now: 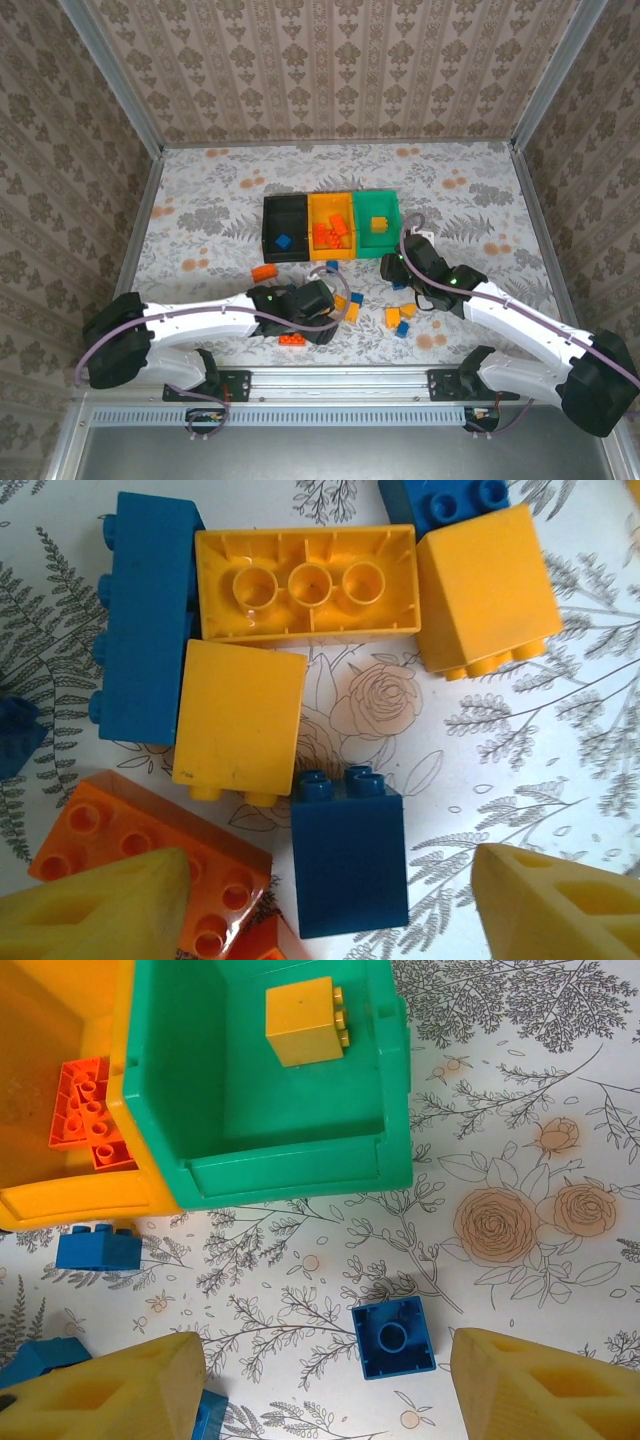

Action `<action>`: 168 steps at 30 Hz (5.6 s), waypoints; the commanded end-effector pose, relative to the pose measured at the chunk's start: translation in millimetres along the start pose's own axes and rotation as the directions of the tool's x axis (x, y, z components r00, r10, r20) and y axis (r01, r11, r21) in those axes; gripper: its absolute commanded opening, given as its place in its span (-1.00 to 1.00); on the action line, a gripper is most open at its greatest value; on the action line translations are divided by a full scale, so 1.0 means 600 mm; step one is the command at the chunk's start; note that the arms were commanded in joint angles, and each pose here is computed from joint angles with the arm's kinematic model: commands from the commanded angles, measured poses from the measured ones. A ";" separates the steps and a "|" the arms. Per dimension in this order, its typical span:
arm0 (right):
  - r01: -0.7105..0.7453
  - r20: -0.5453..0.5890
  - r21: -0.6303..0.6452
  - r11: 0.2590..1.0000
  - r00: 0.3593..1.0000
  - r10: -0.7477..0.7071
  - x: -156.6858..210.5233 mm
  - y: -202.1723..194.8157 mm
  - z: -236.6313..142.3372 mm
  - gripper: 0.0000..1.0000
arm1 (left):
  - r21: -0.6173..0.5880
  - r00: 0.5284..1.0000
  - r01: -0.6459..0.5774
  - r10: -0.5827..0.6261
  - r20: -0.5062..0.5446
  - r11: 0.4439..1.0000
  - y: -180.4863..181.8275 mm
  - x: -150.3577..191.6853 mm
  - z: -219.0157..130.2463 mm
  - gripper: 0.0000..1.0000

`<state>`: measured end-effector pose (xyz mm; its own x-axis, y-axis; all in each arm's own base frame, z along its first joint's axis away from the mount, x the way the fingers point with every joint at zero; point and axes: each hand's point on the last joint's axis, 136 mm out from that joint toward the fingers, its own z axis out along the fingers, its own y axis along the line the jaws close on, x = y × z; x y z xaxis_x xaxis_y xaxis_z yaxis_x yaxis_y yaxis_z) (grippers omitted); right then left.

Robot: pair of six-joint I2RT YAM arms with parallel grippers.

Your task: Sort the legos into containers by color

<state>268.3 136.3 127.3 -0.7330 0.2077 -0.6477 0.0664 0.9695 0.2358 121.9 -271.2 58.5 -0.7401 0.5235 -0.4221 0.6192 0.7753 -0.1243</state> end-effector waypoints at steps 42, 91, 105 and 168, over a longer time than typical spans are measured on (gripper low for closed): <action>-0.041 0.009 0.012 0.999 0.999 0.041 -0.002 -0.024 -0.011 0.37 | -0.123 0.977 -0.164 0.144 -0.156 0.979 -0.010 0.031 0.049 -0.03; -0.080 -0.022 0.013 0.997 0.997 0.080 0.008 -0.030 -0.010 0.38 | -0.281 0.906 0.382 -0.298 0.300 0.880 0.316 -0.330 -0.041 0.37; -0.080 -0.173 0.065 0.995 0.981 0.090 0.053 -0.036 0.031 0.46 | -0.017 0.787 0.306 -0.243 0.568 0.952 0.182 -0.301 -0.198 1.00; 0.261 -0.086 -0.309 0.915 0.950 -0.299 -0.130 0.481 0.189 0.31 | -0.071 0.706 0.611 -0.502 0.500 0.788 0.271 0.044 -0.138 0.99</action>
<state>420.7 420.6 132.6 -0.7975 -0.1186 -0.5916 -0.3360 0.9017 0.2721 183.9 -104.8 106.3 -0.6934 -0.1916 -0.6946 0.0285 0.9560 -0.2921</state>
